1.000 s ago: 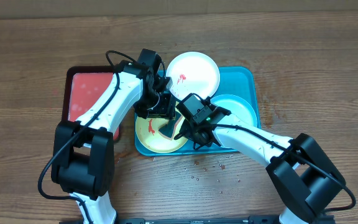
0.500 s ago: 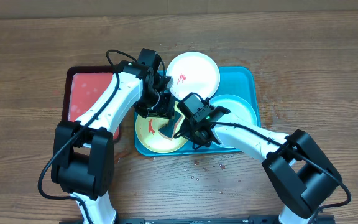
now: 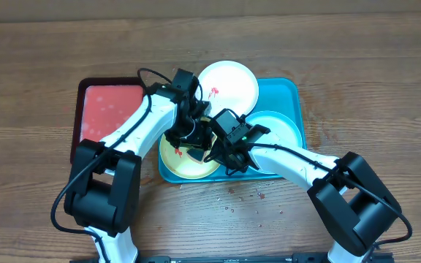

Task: Clean dirty plates on tray and stack at the side
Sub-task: 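Scrub the yellow plate with the sponge while the right gripper holds it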

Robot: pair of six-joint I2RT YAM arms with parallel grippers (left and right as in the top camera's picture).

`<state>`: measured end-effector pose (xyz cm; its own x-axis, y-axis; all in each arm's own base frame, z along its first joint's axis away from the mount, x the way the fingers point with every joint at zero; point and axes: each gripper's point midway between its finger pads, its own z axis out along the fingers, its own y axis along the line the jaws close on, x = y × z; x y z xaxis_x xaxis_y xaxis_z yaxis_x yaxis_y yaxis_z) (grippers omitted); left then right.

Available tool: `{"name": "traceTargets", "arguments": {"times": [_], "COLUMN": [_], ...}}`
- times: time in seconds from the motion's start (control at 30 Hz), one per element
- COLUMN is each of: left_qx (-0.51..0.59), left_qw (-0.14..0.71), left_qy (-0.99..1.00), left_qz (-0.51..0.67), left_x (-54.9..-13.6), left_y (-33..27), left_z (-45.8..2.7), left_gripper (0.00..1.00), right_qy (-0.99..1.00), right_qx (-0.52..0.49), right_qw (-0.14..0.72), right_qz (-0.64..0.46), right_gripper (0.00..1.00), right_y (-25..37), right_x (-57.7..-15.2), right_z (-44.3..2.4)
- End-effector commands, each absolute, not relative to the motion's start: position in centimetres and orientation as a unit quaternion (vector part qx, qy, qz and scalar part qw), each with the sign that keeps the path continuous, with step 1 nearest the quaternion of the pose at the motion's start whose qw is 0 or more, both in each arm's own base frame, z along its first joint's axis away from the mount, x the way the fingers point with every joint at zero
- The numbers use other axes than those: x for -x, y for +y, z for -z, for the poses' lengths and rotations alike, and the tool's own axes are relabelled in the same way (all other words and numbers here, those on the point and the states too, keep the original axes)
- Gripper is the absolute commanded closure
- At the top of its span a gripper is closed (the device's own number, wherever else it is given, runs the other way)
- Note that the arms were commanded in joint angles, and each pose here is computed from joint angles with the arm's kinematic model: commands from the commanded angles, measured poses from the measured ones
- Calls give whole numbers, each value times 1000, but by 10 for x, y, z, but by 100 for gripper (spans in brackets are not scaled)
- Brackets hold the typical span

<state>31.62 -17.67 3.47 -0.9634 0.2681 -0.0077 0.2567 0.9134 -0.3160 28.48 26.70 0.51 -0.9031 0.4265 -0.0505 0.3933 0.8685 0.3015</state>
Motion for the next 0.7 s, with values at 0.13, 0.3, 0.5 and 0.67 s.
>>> {"name": "traceTargets", "arguments": {"times": [0.13, 0.3, 0.5, 0.67], "left_qx": [147, 136, 136, 98], "left_qw": [4, -1, -8, -9], "left_qy": [-977, -984, -984, -992], "left_qz": [-156, -117, -119, -76], "left_x": [-318, -319, -318, -318], "left_y": [-175, -162, -162, -146], "left_z": [-27, -17, -10, -1], "left_gripper": [50, 59, 60, 92], "right_qy": [966, 966, 965, 966], "right_qx": [-216, -216, -217, -217], "right_qw": [56, 56, 57, 57], "right_qz": [-132, -131, -133, -133], "right_gripper": [93, 93, 93, 93], "right_y": [262, 262, 262, 262], "right_x": [-286, -286, -286, -286], "right_z": [4, 4, 4, 4]}}
